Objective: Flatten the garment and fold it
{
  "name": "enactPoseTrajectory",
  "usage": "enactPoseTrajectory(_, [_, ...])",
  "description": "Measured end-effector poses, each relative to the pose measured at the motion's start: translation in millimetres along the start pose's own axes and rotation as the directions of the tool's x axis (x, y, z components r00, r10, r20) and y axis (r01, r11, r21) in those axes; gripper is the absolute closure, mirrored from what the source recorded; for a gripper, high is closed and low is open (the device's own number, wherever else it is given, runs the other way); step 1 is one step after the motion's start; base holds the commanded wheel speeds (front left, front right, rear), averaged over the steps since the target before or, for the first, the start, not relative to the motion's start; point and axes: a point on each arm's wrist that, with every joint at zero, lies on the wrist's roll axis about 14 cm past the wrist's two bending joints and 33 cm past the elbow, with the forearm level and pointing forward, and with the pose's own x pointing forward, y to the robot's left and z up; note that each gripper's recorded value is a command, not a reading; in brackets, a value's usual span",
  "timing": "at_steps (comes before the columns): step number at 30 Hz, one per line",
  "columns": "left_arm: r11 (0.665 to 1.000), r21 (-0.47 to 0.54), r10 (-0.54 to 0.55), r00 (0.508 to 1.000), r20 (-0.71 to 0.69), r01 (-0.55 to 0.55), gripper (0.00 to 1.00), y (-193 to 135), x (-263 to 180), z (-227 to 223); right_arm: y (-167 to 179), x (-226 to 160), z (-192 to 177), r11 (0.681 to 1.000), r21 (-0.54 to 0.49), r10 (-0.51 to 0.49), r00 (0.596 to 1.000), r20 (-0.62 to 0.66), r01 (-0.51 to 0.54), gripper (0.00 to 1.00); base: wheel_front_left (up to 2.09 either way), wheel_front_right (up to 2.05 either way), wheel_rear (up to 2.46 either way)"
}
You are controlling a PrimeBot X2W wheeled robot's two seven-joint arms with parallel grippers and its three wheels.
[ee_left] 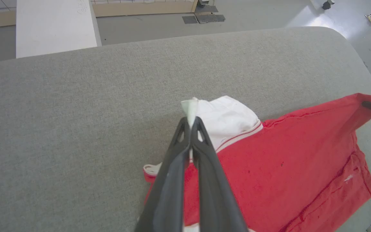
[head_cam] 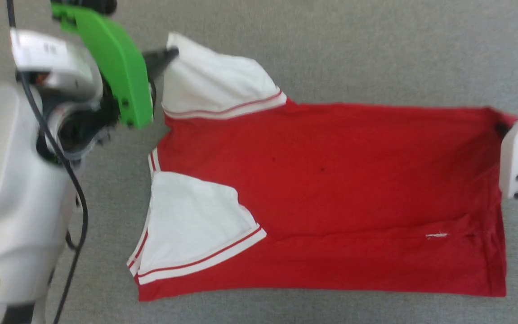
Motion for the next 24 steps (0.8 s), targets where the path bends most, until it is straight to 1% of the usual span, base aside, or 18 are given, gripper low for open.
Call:
enactPoseTrajectory(7, [0.998,-0.065,-0.017,0.998,0.054,0.021,1.0,-27.6,-48.7,-22.0,-1.9,-28.3,-26.5,0.999,0.046,0.002,1.0,-0.002,-0.002,1.0,0.0,0.0,0.0])
enactPoseTrajectory(9, [0.997,-0.081,-0.007,0.998,0.07,0.012,1.0,-30.8,-60.9,-28.3,-2.0,-34.5,-30.6,0.998,0.059,0.002,1.0,0.004,-0.002,1.0,0.0,0.0,0.0])
enactPoseTrajectory(15, [0.981,-0.194,0.026,0.995,0.092,-0.008,1.0,-35.4,-89.8,-59.6,-0.7,-47.3,-49.4,0.996,0.084,0.007,1.0,-0.006,-0.006,1.0,0.0,0.0,0.0])
enactPoseTrajectory(20, [0.948,-0.315,0.072,0.995,0.065,-0.048,1.0,-30.8,-103.7,-96.9,4.1,-51.5,-63.5,0.995,0.103,0.018,1.0,-0.015,-0.016,1.0,0.0,0.0,0.0])
enactPoseTrajectory(22, [0.93,-0.362,0.085,0.995,0.048,-0.062,1.0,-30.1,-106.1,-111.9,6.8,-51.7,-70.3,0.994,0.11,0.024,0.999,-0.025,-0.021,1.0,0.0,0.0,0.0])
enactPoseTrajectory(24, [0.903,-0.423,0.093,0.995,0.024,-0.074,1.0,-30.0,-107.1,-129.9,8.9,-52.0,-77.0,0.992,0.12,0.032,0.999,-0.031,-0.028,1.0,0.0,0.0,0.0])
